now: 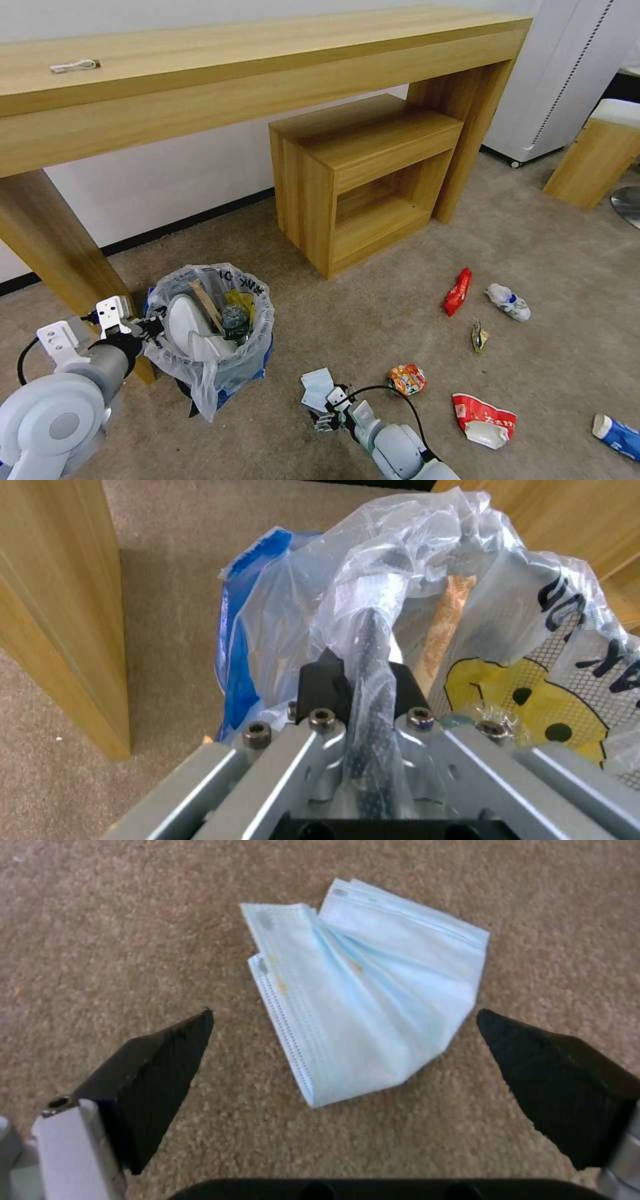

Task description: Pick up the trash bin and place the garbage on the floor into it.

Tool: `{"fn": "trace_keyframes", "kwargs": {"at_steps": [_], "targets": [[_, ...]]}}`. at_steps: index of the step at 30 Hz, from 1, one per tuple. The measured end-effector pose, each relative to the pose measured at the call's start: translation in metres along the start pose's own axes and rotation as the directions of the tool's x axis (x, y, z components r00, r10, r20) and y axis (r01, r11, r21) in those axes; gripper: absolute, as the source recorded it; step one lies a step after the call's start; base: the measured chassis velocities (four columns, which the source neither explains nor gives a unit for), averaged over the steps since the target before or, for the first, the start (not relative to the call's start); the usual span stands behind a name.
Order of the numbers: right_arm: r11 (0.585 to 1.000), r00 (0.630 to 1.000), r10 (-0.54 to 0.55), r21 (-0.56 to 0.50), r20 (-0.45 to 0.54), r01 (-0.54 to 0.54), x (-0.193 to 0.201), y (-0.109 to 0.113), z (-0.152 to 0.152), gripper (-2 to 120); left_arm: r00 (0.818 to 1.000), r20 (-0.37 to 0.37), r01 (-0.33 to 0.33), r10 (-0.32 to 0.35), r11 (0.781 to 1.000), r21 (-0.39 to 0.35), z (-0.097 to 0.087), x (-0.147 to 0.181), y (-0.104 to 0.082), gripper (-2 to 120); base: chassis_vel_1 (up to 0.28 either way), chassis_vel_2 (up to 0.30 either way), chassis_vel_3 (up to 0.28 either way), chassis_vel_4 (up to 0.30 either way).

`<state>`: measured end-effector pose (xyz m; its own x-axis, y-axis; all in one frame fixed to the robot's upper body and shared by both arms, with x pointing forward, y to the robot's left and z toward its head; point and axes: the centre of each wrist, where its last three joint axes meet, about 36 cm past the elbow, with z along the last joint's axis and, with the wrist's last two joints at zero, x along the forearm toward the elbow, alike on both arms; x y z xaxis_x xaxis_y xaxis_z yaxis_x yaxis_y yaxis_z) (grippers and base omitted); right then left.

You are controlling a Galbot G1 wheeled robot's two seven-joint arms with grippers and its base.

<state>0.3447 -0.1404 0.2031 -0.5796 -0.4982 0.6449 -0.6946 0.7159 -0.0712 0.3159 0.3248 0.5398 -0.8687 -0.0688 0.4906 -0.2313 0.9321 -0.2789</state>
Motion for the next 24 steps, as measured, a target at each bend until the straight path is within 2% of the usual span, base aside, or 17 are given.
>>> {"fn": "trace_keyframes", "kwargs": {"at_steps": [8,9,10,13,14,16,18,20,22,24], "targets": [[1.0,1.0,-0.012,0.023,0.02,0.011,-0.005,-0.001,0.002,98,1.0,0.001,0.003,-0.003,1.0,0.0,0.0,0.001,0.001,2,0.0,0.0,0.0,0.0],[1.0,1.0,0.0,0.02,0.009,-0.001,-0.005,-0.002,0.002,92,1.0,0.0,0.003,-0.003,1.0,0.001,0.0,0.001,0.001,2,0.0,0.0,0.0,0.0],[1.0,1.0,0.0,0.02,0.009,-0.001,-0.005,-0.002,0.002,92,1.0,0.0,0.003,-0.003,1.0,0.001,0.0,0.001,0.001,2,0.0,0.0,0.0,0.0],[1.0,1.0,0.015,0.012,-0.008,-0.015,-0.008,-0.005,0.005,78,1.0,0.002,0.001,-0.001,1.0,0.0,0.0,0.002,0.001,2,0.0,0.0,0.0,0.0],[1.0,1.0,0.015,0.012,-0.008,-0.015,-0.008,-0.005,0.005,78,1.0,0.002,0.001,-0.001,1.0,0.0,0.0,0.002,0.001,2,0.0,0.0,0.0,0.0],[1.0,1.0,0.019,0.009,-0.007,-0.019,-0.011,-0.007,0.008,65,1.0,0.004,0.0,0.0,1.0,-0.002,0.0,0.002,0.001,2,0.0,0.0,0.0,0.0],[1.0,1.0,0.02,0.008,-0.006,-0.02,-0.011,-0.008,0.009,63,1.0,0.004,0.0,0.0,1.0,-0.002,0.0,0.002,0.001,2,0.0,0.0,0.0,0.0],[1.0,1.0,0.021,0.002,-0.006,-0.021,-0.015,-0.009,0.01,51,1.0,0.006,0.0,0.0,1.0,-0.004,-0.001,0.003,0.0,2,0.0,0.0,0.0,0.0],[1.0,1.0,0.022,0.0,-0.008,-0.022,-0.016,-0.009,0.01,47,1.0,0.006,0.0,0.0,1.0,-0.005,-0.001,0.003,0.0,2,0.0,0.0,0.0,0.0],[1.0,1.0,0.024,-0.003,-0.014,-0.024,-0.019,-0.009,0.011,36,1.0,0.007,0.001,-0.001,1.0,-0.007,-0.001,0.003,0.001,2,0.0,0.0,0.0,0.0]]}}
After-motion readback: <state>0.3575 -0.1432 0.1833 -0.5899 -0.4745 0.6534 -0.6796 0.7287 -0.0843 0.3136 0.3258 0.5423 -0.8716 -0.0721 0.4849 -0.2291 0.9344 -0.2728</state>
